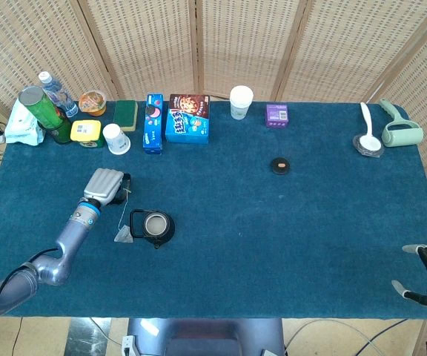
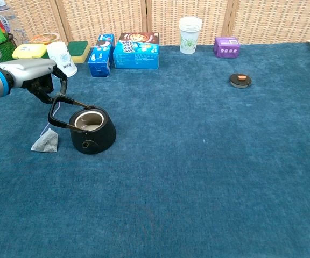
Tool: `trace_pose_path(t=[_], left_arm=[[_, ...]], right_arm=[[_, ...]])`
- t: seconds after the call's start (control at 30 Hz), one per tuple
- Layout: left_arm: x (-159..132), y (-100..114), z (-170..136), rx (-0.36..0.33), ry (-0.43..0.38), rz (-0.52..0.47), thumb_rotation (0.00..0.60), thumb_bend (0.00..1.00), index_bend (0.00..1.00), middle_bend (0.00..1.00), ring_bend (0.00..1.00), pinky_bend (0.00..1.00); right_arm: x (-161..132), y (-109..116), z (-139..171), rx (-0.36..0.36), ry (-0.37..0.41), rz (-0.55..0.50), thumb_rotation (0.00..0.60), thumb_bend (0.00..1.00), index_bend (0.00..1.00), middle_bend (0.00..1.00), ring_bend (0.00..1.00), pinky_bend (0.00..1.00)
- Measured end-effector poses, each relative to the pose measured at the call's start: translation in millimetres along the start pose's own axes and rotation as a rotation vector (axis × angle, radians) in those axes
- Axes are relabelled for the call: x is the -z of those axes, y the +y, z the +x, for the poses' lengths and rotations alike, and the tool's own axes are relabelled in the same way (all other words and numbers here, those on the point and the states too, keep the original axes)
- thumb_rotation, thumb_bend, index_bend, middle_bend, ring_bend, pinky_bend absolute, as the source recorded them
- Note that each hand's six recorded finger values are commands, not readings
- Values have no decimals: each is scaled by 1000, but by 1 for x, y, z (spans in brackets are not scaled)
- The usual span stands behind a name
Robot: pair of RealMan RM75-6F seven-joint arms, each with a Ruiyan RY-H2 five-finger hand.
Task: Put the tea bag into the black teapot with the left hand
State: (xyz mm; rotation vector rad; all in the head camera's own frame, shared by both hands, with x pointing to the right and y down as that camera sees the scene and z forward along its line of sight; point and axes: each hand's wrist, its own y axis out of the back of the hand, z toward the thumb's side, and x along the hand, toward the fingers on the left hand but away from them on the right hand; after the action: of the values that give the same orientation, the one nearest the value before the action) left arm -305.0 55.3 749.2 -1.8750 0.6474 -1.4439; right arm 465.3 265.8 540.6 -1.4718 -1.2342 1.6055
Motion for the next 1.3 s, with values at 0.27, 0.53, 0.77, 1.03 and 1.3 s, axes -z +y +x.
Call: trace_pose_path(t=[0.27, 0.53, 0.77, 1.03, 1.3], left_arm=[[-3, 23, -15, -42, -28, -76, 600, 506, 678, 1000, 1000, 1000], [-17, 49, -37, -84, -87, -171, 600, 506, 687, 1000, 1000, 1000], [-28, 74, -55, -118, -133, -230, 600, 506, 688, 1000, 1000, 1000], [-35, 100, -75, -152, -174, -299, 600, 503, 687, 1000, 1000, 1000], [-37, 114, -83, -159, -191, -342, 600, 496, 687, 1000, 1000, 1000]], right_arm=[[-3, -1, 0, 0, 17, -7, 600, 111, 321, 323, 375, 276], [-4, -2, 1, 0, 26, -18, 600, 110, 321, 323, 376, 276], [-3, -3, 2, 2, 31, -30, 600, 110, 320, 324, 377, 276], [-1, -5, 4, -3, 32, -39, 600, 108, 320, 324, 377, 276], [-1, -8, 5, -11, 30, -46, 600, 107, 320, 323, 378, 276]])
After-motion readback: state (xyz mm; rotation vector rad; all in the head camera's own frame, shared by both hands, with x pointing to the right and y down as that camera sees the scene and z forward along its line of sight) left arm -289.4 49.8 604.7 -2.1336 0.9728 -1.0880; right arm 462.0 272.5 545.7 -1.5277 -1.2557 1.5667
